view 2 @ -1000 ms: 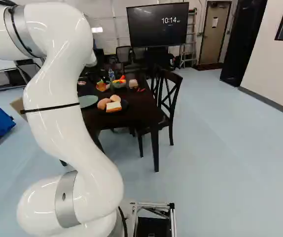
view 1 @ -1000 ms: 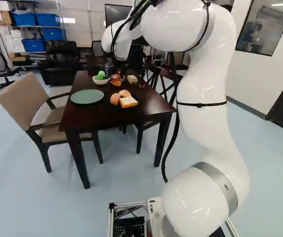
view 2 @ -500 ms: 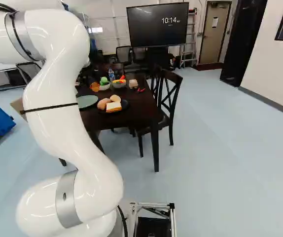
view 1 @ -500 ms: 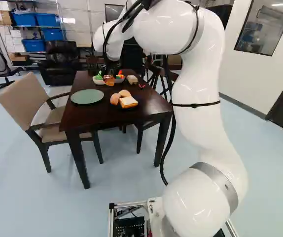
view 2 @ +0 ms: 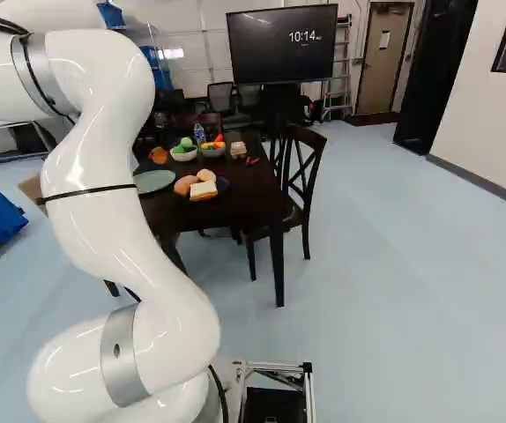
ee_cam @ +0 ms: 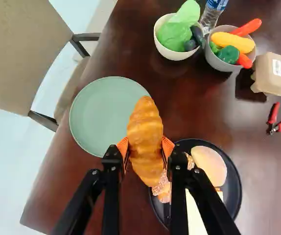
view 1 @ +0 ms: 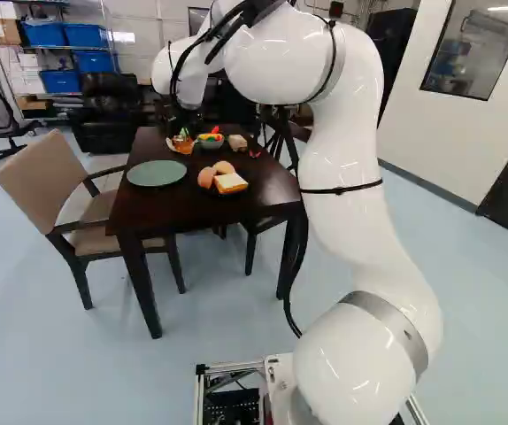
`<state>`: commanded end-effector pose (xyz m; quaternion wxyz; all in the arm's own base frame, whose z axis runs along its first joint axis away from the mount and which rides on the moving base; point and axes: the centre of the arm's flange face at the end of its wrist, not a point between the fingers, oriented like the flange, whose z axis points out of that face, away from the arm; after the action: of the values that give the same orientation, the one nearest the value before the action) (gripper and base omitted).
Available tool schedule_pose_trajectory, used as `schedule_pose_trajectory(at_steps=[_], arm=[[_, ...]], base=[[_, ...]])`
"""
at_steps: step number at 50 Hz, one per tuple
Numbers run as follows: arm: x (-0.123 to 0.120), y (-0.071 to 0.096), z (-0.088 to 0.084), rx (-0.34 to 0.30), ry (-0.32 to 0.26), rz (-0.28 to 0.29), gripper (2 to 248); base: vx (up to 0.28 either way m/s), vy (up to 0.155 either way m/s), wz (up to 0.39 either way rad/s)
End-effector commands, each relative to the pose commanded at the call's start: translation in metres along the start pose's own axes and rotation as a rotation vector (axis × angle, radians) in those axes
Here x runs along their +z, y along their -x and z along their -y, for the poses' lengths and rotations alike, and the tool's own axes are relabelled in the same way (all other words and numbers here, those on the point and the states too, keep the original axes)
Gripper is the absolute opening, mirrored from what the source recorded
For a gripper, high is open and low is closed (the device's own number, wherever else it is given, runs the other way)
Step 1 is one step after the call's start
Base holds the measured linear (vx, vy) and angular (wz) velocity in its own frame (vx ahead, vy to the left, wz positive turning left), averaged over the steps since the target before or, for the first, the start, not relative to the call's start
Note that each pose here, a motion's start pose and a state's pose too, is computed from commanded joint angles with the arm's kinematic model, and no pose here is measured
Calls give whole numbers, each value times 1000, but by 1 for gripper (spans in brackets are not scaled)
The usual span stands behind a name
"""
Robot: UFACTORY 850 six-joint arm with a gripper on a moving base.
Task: Move the croissant to the empty plate
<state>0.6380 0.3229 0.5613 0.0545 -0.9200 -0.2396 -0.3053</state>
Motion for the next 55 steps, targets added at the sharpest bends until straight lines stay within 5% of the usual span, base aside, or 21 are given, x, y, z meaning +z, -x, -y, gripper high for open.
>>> schedule_pose_trajectory(at_steps=[29, 55], arm=[[15, -21, 45, -48, -36, -59, 100], [47, -17, 55, -56, -46, -96, 100]], base=[[0, 0, 0], [0, 0, 0]])
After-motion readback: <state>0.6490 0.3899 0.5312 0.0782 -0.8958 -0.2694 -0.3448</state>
